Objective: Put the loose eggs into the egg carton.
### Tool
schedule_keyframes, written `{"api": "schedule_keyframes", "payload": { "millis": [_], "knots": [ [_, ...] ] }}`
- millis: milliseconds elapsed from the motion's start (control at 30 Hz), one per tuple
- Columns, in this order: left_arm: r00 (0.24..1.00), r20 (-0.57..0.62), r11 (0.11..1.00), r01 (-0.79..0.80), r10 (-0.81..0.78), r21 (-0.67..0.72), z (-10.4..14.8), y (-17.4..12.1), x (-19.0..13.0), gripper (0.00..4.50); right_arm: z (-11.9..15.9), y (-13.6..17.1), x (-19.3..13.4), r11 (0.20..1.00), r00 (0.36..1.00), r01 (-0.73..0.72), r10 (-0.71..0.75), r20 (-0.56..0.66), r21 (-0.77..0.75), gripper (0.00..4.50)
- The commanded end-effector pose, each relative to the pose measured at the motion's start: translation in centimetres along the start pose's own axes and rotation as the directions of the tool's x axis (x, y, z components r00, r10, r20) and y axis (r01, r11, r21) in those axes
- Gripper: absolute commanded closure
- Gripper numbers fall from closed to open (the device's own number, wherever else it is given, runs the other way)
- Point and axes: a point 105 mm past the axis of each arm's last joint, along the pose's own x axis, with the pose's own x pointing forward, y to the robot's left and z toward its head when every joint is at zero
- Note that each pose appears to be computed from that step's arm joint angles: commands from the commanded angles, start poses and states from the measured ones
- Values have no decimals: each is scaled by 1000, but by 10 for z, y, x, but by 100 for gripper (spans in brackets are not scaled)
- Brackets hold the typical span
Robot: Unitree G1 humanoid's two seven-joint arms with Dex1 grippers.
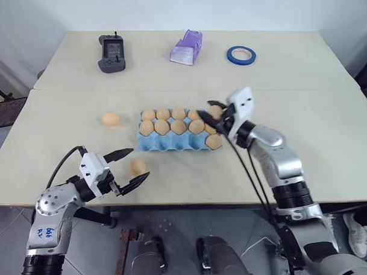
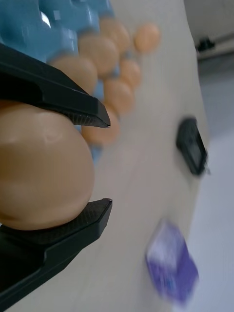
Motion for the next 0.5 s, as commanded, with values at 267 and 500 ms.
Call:
{"api": "schedule_keyframes", "payload": {
  "millis": [267,500],
  "knots": [
    [998,23,997,-57,56,53,11,4,-5,0,-10,24,2,995,996,-86,86,-5,-51,119],
    [998,32,997,-56,54,56,14,3,-2,0,4,26,-5,992,991,-115,117,58,-49,2]
  ]
}}
